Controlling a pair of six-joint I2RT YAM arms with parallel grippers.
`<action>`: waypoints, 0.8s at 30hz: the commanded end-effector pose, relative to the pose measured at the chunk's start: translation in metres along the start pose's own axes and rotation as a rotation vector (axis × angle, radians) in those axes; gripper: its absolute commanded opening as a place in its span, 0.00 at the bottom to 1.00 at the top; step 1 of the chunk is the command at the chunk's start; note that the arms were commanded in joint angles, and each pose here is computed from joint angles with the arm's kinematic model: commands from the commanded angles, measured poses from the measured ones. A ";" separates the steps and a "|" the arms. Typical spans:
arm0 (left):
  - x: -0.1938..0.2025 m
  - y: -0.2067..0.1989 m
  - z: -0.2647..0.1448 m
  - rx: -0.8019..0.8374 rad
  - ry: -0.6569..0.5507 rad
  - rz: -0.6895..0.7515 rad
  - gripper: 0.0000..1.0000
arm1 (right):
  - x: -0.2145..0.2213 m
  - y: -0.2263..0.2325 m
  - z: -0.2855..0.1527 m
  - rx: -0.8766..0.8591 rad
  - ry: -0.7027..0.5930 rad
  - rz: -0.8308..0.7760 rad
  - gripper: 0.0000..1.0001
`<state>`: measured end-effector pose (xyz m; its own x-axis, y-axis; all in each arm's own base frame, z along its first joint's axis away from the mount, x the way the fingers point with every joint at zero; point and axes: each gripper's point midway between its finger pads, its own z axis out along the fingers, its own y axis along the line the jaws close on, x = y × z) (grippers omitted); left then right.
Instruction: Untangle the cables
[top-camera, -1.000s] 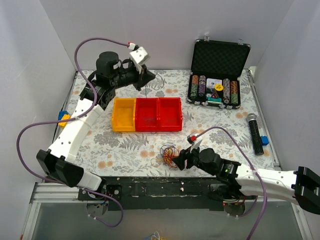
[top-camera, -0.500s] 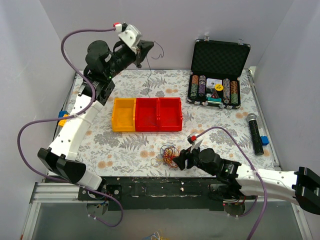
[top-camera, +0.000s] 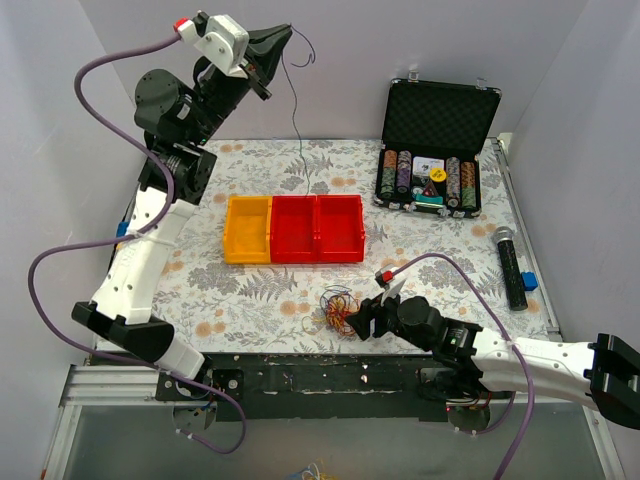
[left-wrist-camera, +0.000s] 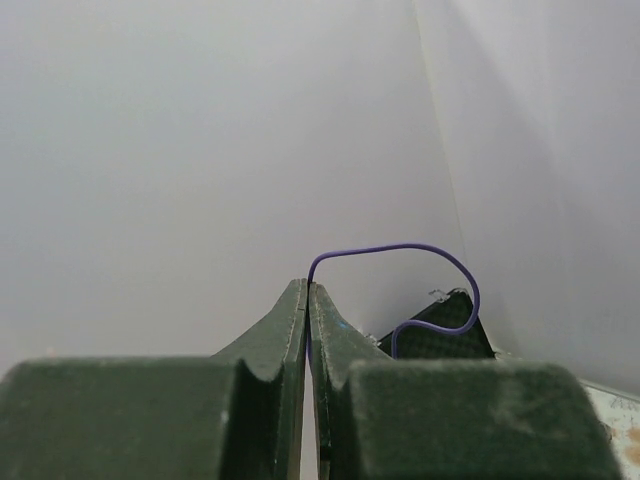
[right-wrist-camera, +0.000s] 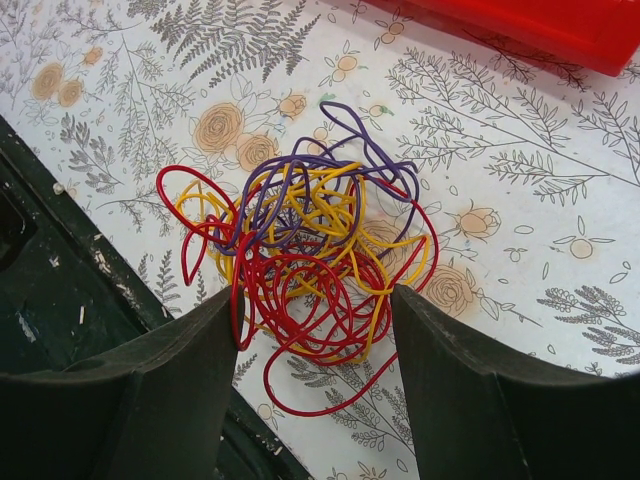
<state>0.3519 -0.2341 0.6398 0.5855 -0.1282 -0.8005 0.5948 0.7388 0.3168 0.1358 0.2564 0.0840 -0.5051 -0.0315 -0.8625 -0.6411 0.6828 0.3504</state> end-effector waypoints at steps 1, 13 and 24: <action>0.006 0.008 -0.002 -0.054 0.003 0.013 0.00 | -0.015 0.007 0.001 -0.020 -0.057 0.029 0.68; -0.117 0.061 0.010 -0.270 -0.364 0.109 0.00 | -0.014 0.006 0.001 -0.015 -0.058 0.032 0.68; -0.039 0.043 -0.002 -0.228 -0.177 0.096 0.00 | -0.009 0.006 0.003 -0.021 -0.046 0.035 0.68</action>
<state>0.3397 -0.1935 0.7126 0.7654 -0.1889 -0.6152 0.4137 0.8767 0.2455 0.1361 0.2589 0.0854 -0.5111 -0.0146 -0.8594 -0.6356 0.6795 0.3664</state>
